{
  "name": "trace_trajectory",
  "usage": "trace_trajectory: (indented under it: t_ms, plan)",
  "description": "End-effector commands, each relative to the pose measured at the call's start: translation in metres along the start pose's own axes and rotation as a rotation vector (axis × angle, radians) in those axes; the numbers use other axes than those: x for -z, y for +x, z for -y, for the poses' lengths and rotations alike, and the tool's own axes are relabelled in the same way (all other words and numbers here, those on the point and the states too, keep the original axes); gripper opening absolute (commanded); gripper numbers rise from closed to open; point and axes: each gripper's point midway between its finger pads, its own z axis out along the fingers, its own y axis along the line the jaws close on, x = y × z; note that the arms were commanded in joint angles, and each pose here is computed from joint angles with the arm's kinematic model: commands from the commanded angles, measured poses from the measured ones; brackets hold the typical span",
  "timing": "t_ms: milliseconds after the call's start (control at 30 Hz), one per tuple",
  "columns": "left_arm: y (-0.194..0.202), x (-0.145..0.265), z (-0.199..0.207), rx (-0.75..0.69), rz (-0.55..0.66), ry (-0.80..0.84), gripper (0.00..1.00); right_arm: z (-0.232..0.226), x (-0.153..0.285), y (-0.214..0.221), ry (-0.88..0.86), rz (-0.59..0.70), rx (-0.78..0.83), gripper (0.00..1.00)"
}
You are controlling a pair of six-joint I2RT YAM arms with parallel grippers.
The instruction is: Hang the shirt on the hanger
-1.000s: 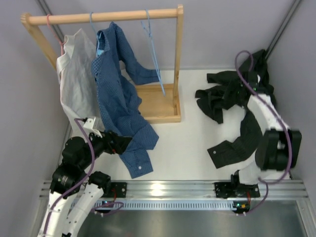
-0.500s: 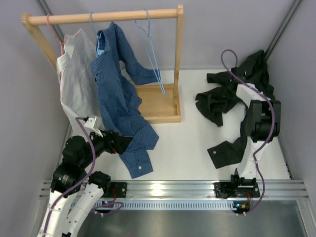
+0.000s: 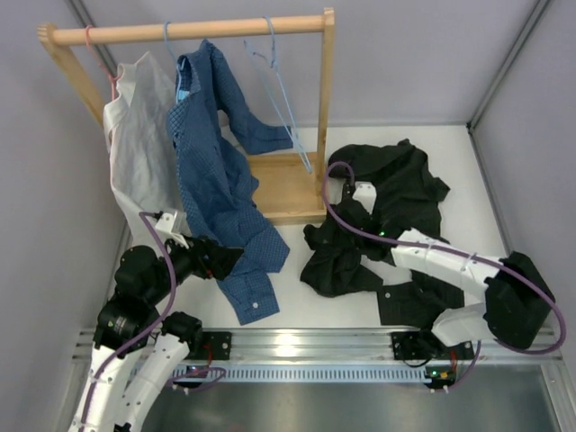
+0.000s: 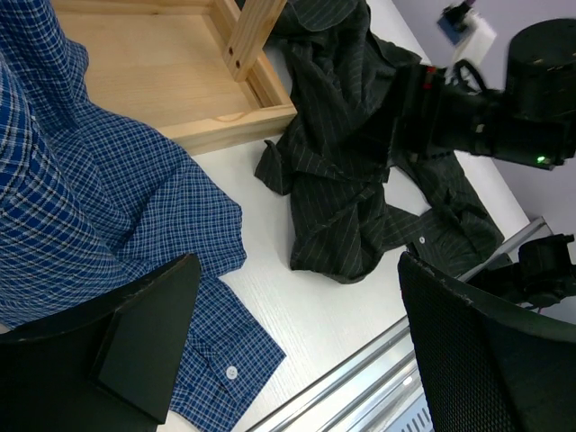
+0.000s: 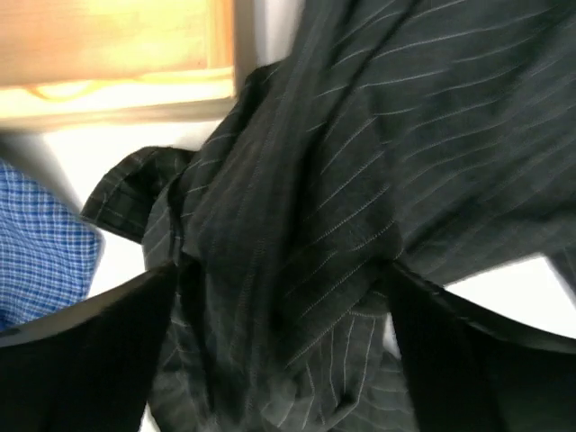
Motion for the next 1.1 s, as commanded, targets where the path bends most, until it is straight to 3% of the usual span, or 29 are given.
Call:
trace_trajectory:
  t_ms: [0, 100, 133, 233, 333, 367, 433, 467, 533, 567, 633, 667, 800, 900, 933, 1000, 1067]
  plan:
    - [-0.009, -0.005, 0.002, -0.025, 0.029, 0.016, 0.94, 0.01, 0.038, -0.052, -0.008, 0.168, -0.103, 1.0]
    - [-0.01, -0.005, 0.001, -0.022, 0.035, 0.01, 0.94, 0.046, 0.067, -0.083, -0.04, 0.224, -0.116, 0.99]
    - [-0.01, -0.005, 0.001, -0.021, 0.036, 0.008, 0.94, 0.082, 0.063, -0.1, 0.021, 0.243, -0.135, 0.99]
    - [-0.009, -0.006, -0.001, -0.017, 0.032, 0.002, 0.94, 0.129, 0.054, -0.133, 0.049, 0.232, -0.196, 1.0]
    - [-0.009, -0.007, -0.001, -0.013, 0.031, -0.002, 0.93, 0.148, 0.03, -0.167, 0.04, 0.213, -0.203, 0.99]
    - [-0.009, -0.006, -0.002, -0.014, 0.034, -0.004, 0.93, 0.153, 0.004, -0.166, 0.045, 0.16, -0.206, 0.98]
    - [-0.01, -0.006, -0.002, -0.015, 0.04, -0.006, 0.93, 0.155, -0.011, -0.208, -0.033, 0.209, -0.234, 0.95]
    - [-0.01, -0.005, -0.001, -0.014, 0.041, -0.002, 0.93, 0.149, -0.045, -0.199, -0.1, 0.125, -0.253, 0.95]
    - [-0.01, -0.005, 0.0, -0.019, 0.038, 0.003, 0.93, 0.156, -0.059, -0.241, -0.143, 0.171, -0.283, 0.93]
    - [-0.009, -0.005, 0.0, -0.019, 0.035, 0.007, 0.93, 0.161, -0.092, -0.231, -0.136, 0.111, -0.295, 0.93]
    - [-0.009, -0.006, 0.0, -0.02, 0.031, 0.005, 0.93, 0.161, -0.108, -0.258, -0.145, 0.146, -0.288, 0.92]
    - [-0.009, -0.007, -0.001, -0.019, 0.028, 0.005, 0.93, 0.166, -0.137, -0.245, -0.134, 0.096, -0.301, 0.9]
    - [-0.008, -0.008, -0.002, -0.017, 0.022, 0.001, 0.93, 0.168, -0.173, -0.251, -0.144, 0.086, -0.306, 0.67]
    - [-0.007, -0.009, -0.002, -0.018, 0.013, 0.003, 0.93, 0.157, -0.175, -0.257, -0.179, 0.127, -0.273, 0.57]
    - [-0.006, -0.011, -0.001, -0.017, 0.005, 0.007, 0.93, 0.155, -0.172, -0.259, -0.187, 0.142, -0.267, 0.3]
    - [-0.005, -0.012, -0.002, -0.016, -0.002, 0.008, 0.93, 0.149, -0.15, -0.264, -0.209, 0.18, -0.269, 0.04]
    - [-0.004, -0.012, -0.001, -0.018, -0.009, 0.012, 0.93, 0.142, -0.11, -0.288, -0.233, 0.282, -0.248, 0.0]
